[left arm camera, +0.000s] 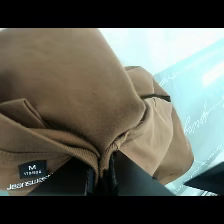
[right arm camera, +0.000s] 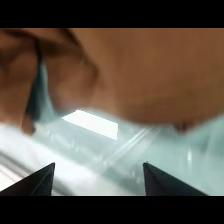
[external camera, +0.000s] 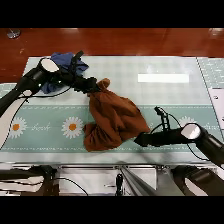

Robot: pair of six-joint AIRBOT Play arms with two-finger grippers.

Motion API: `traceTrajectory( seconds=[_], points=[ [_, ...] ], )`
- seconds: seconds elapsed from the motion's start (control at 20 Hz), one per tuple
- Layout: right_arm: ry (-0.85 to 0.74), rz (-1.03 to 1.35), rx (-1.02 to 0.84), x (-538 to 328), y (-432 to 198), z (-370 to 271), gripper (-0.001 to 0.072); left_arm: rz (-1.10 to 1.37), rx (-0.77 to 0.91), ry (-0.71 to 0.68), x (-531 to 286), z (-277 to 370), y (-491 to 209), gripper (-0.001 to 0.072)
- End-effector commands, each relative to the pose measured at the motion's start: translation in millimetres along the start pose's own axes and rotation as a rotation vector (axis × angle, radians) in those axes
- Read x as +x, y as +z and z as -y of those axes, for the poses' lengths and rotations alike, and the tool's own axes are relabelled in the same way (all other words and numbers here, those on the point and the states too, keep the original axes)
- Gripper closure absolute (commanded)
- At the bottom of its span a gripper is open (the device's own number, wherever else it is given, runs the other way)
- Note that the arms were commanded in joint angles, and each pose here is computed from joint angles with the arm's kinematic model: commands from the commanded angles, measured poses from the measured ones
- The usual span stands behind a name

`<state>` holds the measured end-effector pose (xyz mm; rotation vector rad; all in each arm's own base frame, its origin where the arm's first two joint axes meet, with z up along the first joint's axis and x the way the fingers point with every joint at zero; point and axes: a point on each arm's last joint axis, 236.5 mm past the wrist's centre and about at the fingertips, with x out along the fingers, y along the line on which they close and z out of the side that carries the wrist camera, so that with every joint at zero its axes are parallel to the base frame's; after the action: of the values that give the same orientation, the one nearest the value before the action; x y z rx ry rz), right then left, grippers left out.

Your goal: Fold the shirts.

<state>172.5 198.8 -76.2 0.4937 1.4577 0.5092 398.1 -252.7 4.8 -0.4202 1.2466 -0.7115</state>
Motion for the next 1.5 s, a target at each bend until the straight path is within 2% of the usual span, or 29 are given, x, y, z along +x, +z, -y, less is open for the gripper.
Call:
traceTrajectory(
  seconds=[0.0, 0.2, 0.25, 0.3, 0.35, 0.55, 0.7, 0.85, 1.1, 1.3, 1.45],
  points=[
    [-0.015, 0.04, 0.048, 21.1, 21.2, 2.6, 0.0093, 0.0, -0.005, 0.0, -1.2, -0.7, 0.6, 0.0665],
    [-0.029, 0.087, 0.064, 28.8, 56.5, 0.0, 0.0094, 0.0, -0.005, 0.0, -1.2, -0.7, 0.6, 0.0665],
    [-0.031, 0.09, 0.068, 31.5, 62.9, -0.5, 0.0176, 0.0, -0.005, 0.0, -1.2, -0.7, 0.6, 0.0665],
    [-0.032, 0.088, 0.058, 33.5, 68.2, -1.8, 0.041, 0.0, -0.005, 0.0, -1.2, -0.7, 0.6, 0.0665],
    [-0.028, 0.093, 0.013, 33.2, 76.0, -6.6, 0.0695, 0.001, -0.005, 0.0, -1.2, -0.6, 0.8, 0.0665],
    [0.029, 0.201, -0.134, -30.3, 143.5, -47.5, 0.0685, 0.057, 0.037, -0.071, -46.9, 26.9, 27.5, 0.0665],
    [0.06, 0.431, -0.258, -153.4, 224.6, -97.3, 0.0687, 0.309, 0.186, -0.191, -130.9, 95.7, 82.7, 0.0665],
    [0.042, 0.67, -0.46, -290.8, 251.7, -171.6, 0.0687, 0.537, 0.383, -0.2, -221.8, 162.2, 108.9, 0.0665],
    [0.003, 0.982, -0.779, -447.6, 177.5, -279.6, 0.0687, 0.779, 0.626, -0.13, -339.8, 244.3, 78.9, 0.0665],
    [-0.045, 1.085, -0.911, -486.8, 93.0, -300.5, 0.0686, 0.896, 0.767, -0.122, -398.6, 300.1, 14.0, 0.0665],
    [-0.085, 1.117, -0.97, -498.5, 39.2, -302.6, 0.0686, 0.889, 0.896, -0.098, -419.1, 329.4, -58.7, 0.0666]
  ],
)
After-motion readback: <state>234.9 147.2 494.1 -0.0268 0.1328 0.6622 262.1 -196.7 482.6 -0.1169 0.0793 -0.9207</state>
